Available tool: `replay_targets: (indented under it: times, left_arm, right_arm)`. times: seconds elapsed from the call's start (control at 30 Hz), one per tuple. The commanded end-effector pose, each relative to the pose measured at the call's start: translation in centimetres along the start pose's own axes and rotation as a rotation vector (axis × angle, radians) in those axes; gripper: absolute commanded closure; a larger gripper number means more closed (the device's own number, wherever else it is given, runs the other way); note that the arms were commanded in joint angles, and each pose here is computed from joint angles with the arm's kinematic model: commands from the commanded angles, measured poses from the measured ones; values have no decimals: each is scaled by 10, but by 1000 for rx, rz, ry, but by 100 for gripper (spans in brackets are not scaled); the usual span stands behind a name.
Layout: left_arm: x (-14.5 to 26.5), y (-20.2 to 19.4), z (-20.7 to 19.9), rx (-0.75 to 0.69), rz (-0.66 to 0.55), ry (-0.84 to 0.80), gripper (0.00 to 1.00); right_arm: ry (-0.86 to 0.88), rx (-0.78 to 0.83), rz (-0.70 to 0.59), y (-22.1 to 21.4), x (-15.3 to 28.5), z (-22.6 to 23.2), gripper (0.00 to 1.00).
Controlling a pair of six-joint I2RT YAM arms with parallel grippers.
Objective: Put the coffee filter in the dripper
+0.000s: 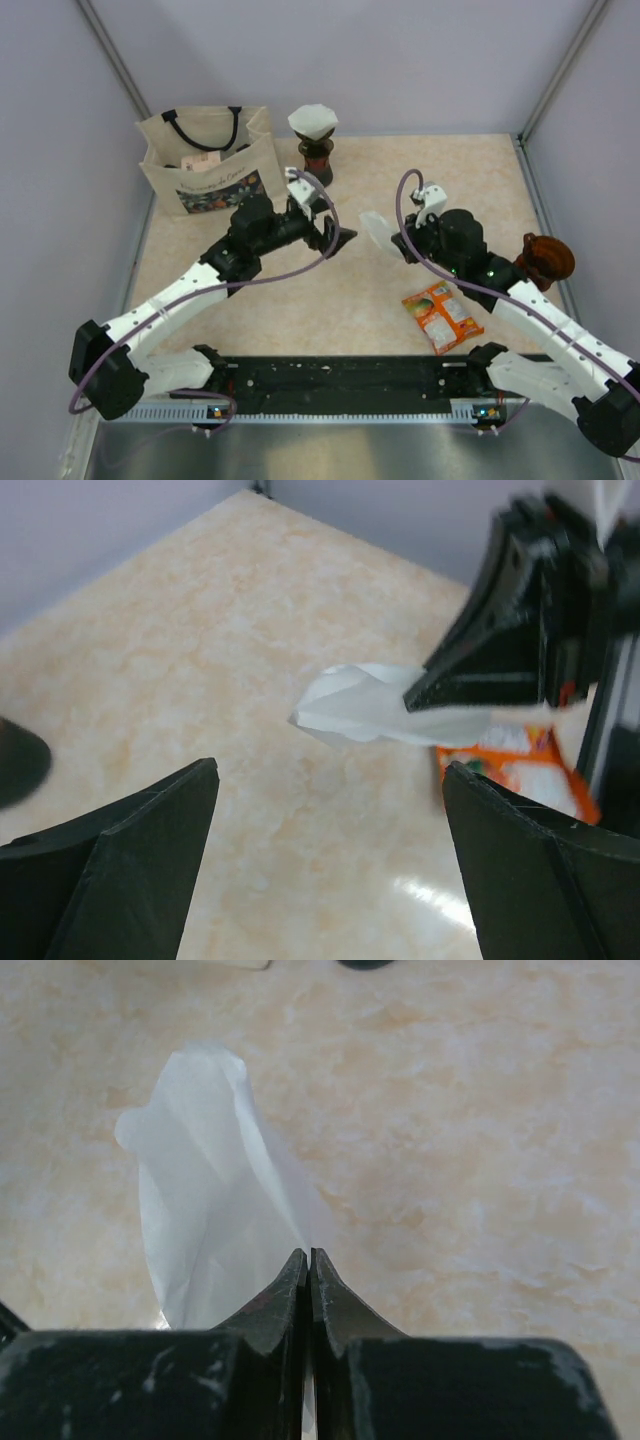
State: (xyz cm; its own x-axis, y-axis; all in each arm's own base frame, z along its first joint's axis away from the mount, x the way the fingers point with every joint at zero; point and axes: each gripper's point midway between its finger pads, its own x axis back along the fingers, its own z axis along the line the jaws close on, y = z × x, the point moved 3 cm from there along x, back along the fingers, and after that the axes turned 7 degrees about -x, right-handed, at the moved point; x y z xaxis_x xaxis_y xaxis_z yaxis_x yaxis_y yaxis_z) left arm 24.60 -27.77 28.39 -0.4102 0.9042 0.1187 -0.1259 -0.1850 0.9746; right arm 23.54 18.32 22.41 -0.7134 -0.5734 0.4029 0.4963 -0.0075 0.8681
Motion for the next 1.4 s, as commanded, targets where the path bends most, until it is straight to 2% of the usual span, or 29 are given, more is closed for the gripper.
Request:
replay_targets:
  times: [0.0,0.1,0.2,0.33,0.53,0.67,0.83,1.0,1.13,1.37]
  left_arm:
    - [-9,40,32,700,-233,295,1]
    - [-18,46,16,797,-233,177,1]
    - [-28,38,21,884,-220,205,1]
    - [-43,24,27,934,-184,260,1]
    - [-65,4,32,916,-91,317,1]
    - [-74,-15,37,914,-28,367,2]
    - [-76,-26,36,909,-13,382,4]
    - [-82,-25,33,909,-11,350,5]
    - [-94,-33,27,933,33,324,9]
    - [-101,-50,31,890,102,436,10]
  right_arm:
    - [-110,-69,-193,33,-2,-11,100]
    - [-149,-70,-228,35,-5,-14,100]
    - [-218,-55,-296,41,-5,-16,100]
    - [-280,-14,-298,41,-10,-13,100]
    - [-319,37,-324,44,-18,2,100]
    - [-314,5,-342,46,-19,3,100]
    - [-336,-32,-353,45,-15,0,100]
    - [-287,-46,-342,45,-18,8,100]
    - [-295,-58,-347,44,-21,7,100]
    - [-260,-68,-385,48,-18,10,100]
